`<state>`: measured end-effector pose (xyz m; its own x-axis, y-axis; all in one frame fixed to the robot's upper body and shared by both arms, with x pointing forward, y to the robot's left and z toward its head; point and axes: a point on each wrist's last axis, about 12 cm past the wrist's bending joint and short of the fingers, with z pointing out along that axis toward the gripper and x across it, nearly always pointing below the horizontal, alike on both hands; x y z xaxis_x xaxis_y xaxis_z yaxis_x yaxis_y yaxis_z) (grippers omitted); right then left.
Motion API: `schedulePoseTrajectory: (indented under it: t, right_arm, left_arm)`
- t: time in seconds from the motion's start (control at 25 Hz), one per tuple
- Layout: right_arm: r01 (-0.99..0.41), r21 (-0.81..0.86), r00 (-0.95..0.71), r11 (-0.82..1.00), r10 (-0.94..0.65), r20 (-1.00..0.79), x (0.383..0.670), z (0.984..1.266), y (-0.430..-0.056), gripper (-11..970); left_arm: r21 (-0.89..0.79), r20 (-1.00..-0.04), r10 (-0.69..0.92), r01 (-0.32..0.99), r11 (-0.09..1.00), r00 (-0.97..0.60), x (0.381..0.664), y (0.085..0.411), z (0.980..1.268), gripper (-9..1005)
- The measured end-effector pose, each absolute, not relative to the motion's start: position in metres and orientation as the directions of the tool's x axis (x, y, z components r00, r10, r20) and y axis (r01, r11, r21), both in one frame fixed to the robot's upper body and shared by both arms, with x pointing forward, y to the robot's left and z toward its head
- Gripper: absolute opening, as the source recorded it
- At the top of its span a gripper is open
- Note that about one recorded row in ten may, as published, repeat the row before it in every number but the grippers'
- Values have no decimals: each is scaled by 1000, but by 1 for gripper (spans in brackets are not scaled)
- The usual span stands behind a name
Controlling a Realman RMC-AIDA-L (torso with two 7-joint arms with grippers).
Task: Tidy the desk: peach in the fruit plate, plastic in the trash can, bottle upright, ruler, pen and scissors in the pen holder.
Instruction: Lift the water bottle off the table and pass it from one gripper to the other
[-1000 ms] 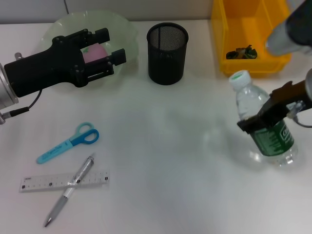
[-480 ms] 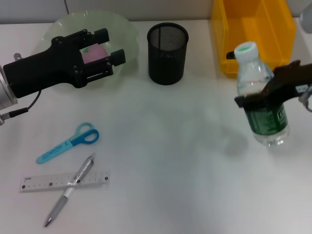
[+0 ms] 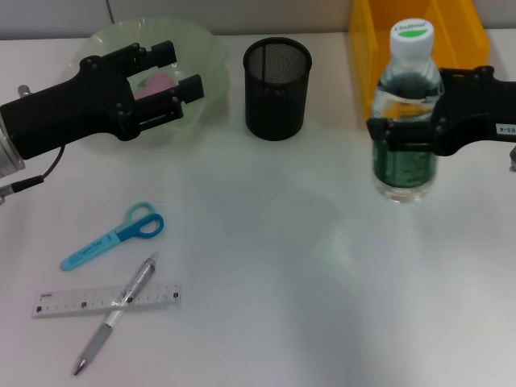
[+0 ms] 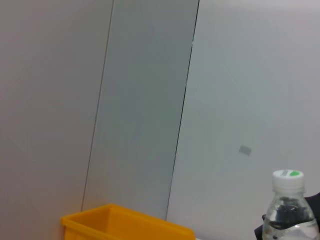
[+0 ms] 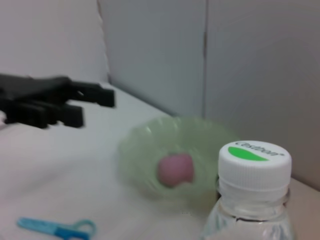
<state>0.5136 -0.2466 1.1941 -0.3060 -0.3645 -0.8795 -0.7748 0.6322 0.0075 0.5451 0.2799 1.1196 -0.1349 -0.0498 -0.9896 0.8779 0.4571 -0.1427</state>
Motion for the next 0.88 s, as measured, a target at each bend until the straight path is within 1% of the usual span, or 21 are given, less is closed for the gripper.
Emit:
schedulePoseTrajectory:
  t: [0.04,0.12,0.16,0.2,0.32,0.4,0.44,0.56,0.6,0.72,0.76,0.84,0.88]
  right_arm:
    - [-775,8,-306,632,-365,-879,514,1194,-247,757]
    - [-793,40,-271,607,-292,-917,510,1184,-255,757]
    - [-793,40,-271,607,-292,-917,510,1184,-255,757]
    - [-801,63,-254,595,-243,-936,508,1176,-262,757]
    - [-809,71,-238,584,-213,-948,507,1168,-267,757]
    - [-823,67,-209,564,-191,-959,506,1151,-272,757]
    - [-823,67,-209,564,-191,-959,506,1151,-272,757]
    - [-839,49,-157,543,-155,-975,505,1137,-270,757]
    - [-841,54,-140,538,-119,-983,507,1131,-268,757]
    - [-849,67,-137,524,-95,-986,515,1127,-263,757]
    - [-849,67,-137,524,-95,-986,515,1127,-263,757]
    - [-862,57,-124,504,-99,-987,522,1127,-257,757]
    - [-867,57,-122,495,-100,-987,524,1127,-254,757]
  left_arm:
    - [-142,-990,-51,878,456,-134,545,280,1120,602]
    - [-142,-990,-53,878,456,-132,546,280,1120,601]
    - [-142,-990,-53,878,456,-132,546,280,1120,601]
    - [-141,-990,-58,878,457,-128,546,280,1121,601]
    - [-141,-990,-64,879,456,-126,546,280,1122,601]
    - [-141,-990,-76,887,440,-120,546,278,1125,600]
    - [-141,-990,-76,887,440,-120,546,278,1125,600]
    - [-156,-987,-92,898,412,-129,547,274,1129,600]
    - [-175,-984,-102,906,386,-147,548,271,1132,600]
    - [-172,-984,-96,925,339,-148,549,264,1138,599]
    - [-172,-984,-96,925,339,-148,549,264,1138,599]
    - [-139,-990,-59,956,258,-128,549,252,1144,599]
    - [-139,-990,-59,956,258,-128,549,252,1144,599]
